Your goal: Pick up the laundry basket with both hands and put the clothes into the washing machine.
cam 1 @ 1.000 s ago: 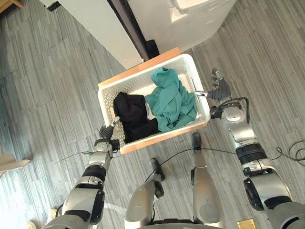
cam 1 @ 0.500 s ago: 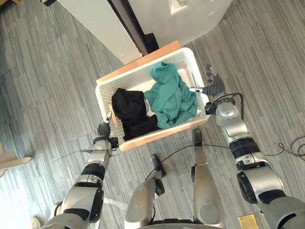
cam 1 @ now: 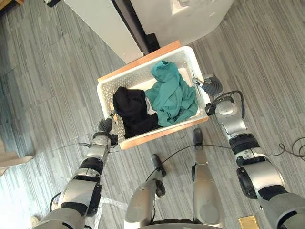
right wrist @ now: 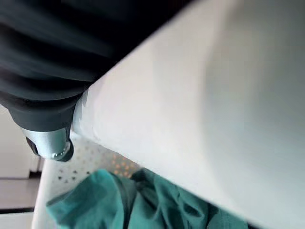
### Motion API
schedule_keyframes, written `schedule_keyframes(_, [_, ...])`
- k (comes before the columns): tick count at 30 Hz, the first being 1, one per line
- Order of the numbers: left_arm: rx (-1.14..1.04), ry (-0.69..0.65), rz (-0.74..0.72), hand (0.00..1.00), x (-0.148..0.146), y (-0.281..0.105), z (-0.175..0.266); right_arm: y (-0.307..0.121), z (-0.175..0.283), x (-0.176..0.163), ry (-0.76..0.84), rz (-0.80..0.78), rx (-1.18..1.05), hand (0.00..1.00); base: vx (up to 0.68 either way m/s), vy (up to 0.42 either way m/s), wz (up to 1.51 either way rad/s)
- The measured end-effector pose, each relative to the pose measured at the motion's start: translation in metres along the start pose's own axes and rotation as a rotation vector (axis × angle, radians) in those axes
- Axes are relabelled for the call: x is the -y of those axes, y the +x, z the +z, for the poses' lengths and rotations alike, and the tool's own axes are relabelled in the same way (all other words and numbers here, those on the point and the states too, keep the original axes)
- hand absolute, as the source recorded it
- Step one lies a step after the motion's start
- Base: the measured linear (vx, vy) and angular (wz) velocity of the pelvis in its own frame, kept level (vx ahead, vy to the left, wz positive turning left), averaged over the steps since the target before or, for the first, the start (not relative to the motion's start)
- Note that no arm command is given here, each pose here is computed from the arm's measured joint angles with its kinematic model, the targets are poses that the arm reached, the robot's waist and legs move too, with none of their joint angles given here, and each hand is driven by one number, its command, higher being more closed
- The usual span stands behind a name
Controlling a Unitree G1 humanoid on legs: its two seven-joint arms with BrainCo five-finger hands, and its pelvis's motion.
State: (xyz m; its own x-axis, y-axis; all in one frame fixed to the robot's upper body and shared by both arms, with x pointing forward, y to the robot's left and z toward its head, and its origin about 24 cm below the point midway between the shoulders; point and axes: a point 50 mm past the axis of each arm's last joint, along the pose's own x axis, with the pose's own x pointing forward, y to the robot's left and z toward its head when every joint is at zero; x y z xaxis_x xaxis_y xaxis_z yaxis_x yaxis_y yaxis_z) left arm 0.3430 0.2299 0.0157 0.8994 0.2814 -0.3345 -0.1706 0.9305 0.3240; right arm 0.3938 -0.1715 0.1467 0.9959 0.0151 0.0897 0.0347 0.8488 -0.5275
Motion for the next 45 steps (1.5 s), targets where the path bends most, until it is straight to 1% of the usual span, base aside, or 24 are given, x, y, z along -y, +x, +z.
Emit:
schedule_keyframes(5, [-0.015,0.141,-0.030,1.00,-0.005,0.003,0.007,0.003,0.002,-0.004,-0.108,0.062,-0.006,1.00,0.01,0.002,-0.04])
schedule_keyframes(8, [-0.024,0.170,-0.042,1.00,-0.007,0.004,0.008,0.003,-0.004,-0.009,-0.160,0.096,-0.030,1.00,0.01,0.003,0.04])
schedule_keyframes(10, [-0.020,0.212,-0.050,1.00,-0.008,0.005,0.011,0.000,-0.011,-0.013,-0.190,0.119,-0.061,1.00,0.03,0.008,0.04])
schedule_keyframes(14, [-0.008,0.269,-0.085,1.00,-0.003,0.005,0.016,-0.005,-0.026,-0.008,-0.293,0.138,-0.111,1.00,0.04,0.013,0.08])
schedule_keyframes(16, [0.029,0.304,-0.111,1.00,0.001,0.004,0.024,-0.007,-0.036,0.000,-0.372,0.144,-0.149,1.00,0.03,0.013,0.12])
schedule_keyframes(17, [0.042,0.313,-0.113,1.00,0.002,0.004,0.027,-0.008,-0.039,0.000,-0.386,0.153,-0.155,1.00,0.02,0.006,0.19])
schedule_keyframes(18, [0.074,0.324,-0.121,1.00,0.004,0.003,0.033,-0.012,-0.048,0.007,-0.434,0.162,-0.183,1.00,0.01,0.006,0.14])
schedule_keyframes(20, [0.093,0.334,-0.133,1.00,0.006,0.000,0.034,-0.019,-0.058,0.007,-0.446,0.182,-0.207,1.00,0.01,0.003,0.06])
schedule_keyframes(24, [0.121,0.356,-0.161,1.00,0.009,-0.014,0.016,-0.047,-0.080,0.010,-0.471,0.246,-0.228,1.00,0.00,0.000,0.01])
schedule_keyframes(29, [0.098,0.351,-0.229,1.00,0.013,-0.035,-0.015,-0.075,-0.095,0.012,-0.493,0.318,-0.242,1.00,0.02,-0.006,0.09])
schedule_keyframes(32, [0.083,0.344,-0.243,1.00,0.012,-0.047,-0.032,-0.092,-0.099,0.011,-0.477,0.350,-0.225,1.00,0.04,-0.005,0.13])
schedule_keyframes(35, [0.093,0.336,-0.249,1.00,0.012,-0.054,-0.037,-0.104,-0.097,0.015,-0.468,0.349,-0.201,1.00,0.05,-0.011,0.02])
schedule_keyframes(40, [0.105,0.321,-0.260,1.00,0.012,-0.066,-0.046,-0.130,-0.099,0.019,-0.368,0.320,-0.176,1.00,0.01,-0.001,0.05])
schedule_keyframes(41, [0.103,0.297,-0.264,1.00,0.013,-0.070,-0.050,-0.139,-0.099,0.019,-0.327,0.299,-0.169,1.00,0.03,-0.001,-0.04])
schedule_keyframes(42, [0.101,0.288,-0.263,1.00,0.013,-0.071,-0.052,-0.140,-0.099,0.019,-0.318,0.295,-0.169,1.00,0.02,-0.002,-0.13])
schedule_keyframes(44, [0.078,0.209,-0.271,1.00,0.019,-0.079,-0.061,-0.151,-0.101,0.020,-0.265,0.262,-0.175,1.00,0.03,0.000,-0.20])
schedule_keyframes(45, [0.069,0.199,-0.275,1.00,0.021,-0.081,-0.064,-0.153,-0.103,0.020,-0.257,0.258,-0.181,1.00,0.04,0.002,-0.19])
